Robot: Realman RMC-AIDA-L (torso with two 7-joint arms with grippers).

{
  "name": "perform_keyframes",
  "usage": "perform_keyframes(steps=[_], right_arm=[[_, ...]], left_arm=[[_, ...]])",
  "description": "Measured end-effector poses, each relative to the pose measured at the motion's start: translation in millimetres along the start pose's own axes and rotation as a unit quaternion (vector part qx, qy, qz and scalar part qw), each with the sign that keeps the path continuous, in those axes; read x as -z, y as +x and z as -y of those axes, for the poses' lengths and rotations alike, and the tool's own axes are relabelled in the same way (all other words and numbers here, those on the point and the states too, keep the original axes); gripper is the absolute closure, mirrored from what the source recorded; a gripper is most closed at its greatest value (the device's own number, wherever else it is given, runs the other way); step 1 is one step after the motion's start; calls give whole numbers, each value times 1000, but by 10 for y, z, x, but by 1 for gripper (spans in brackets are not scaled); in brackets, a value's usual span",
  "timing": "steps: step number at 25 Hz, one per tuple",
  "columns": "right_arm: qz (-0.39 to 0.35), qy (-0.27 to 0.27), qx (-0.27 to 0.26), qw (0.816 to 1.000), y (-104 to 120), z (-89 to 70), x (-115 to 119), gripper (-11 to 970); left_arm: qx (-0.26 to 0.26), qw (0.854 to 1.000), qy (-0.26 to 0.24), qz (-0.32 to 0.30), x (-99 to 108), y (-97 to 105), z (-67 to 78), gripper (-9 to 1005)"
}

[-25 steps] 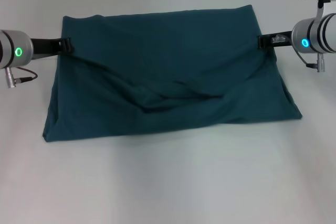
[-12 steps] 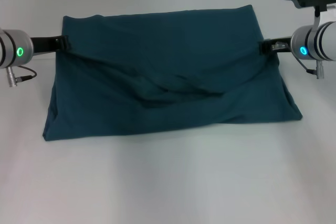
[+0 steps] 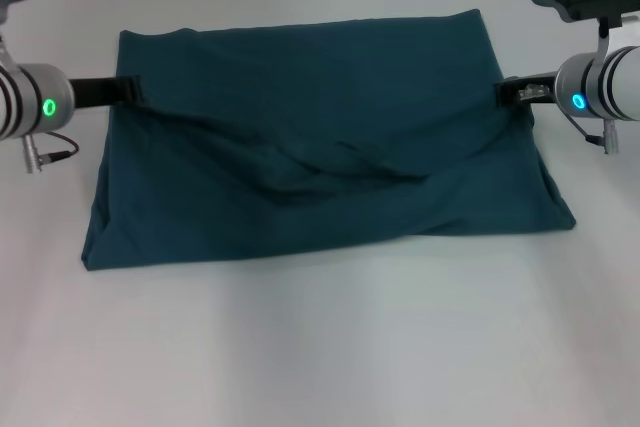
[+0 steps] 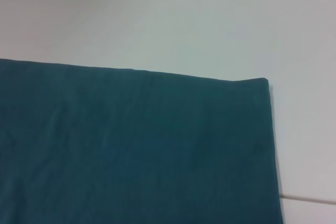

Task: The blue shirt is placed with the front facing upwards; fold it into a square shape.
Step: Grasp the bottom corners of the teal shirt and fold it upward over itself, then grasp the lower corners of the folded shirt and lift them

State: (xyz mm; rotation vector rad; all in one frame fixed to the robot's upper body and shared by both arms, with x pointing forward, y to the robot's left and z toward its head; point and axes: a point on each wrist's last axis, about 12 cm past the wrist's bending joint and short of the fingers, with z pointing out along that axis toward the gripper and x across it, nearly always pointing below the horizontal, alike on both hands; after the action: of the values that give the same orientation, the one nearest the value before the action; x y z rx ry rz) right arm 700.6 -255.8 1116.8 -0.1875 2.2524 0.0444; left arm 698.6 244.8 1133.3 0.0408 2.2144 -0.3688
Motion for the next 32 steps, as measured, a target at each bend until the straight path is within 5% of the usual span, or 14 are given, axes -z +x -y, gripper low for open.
perform_keyframes(steps=[8, 13, 15, 21, 24, 27, 32], right_arm=[[-7, -5, 18, 1000, 31, -63, -11, 920], [-9, -7, 18, 1000, 5, -49, 0, 822], [-11, -9, 16, 1000, 1, -43, 5, 783], [-28, -34, -27, 999, -1, 46, 102, 621], [-31, -91, -69, 993, -14, 87, 255, 495], [-32, -178, -95, 979, 28, 103, 430, 248], [-19, -303, -145, 941, 217, 232, 710, 62]], left_arm=[[-1, 1000, -2, 3, -15, 39, 25, 968], [30, 1000, -5, -1, -1, 52, -31, 963], [42, 999, -7, -4, 16, 86, -78, 744], [92, 996, -3, -9, 146, 144, -242, 540], [124, 992, 20, -9, 286, 153, -333, 472], [161, 985, 60, -8, 454, 180, -435, 405], [221, 967, 124, -13, 694, 305, -621, 292]])
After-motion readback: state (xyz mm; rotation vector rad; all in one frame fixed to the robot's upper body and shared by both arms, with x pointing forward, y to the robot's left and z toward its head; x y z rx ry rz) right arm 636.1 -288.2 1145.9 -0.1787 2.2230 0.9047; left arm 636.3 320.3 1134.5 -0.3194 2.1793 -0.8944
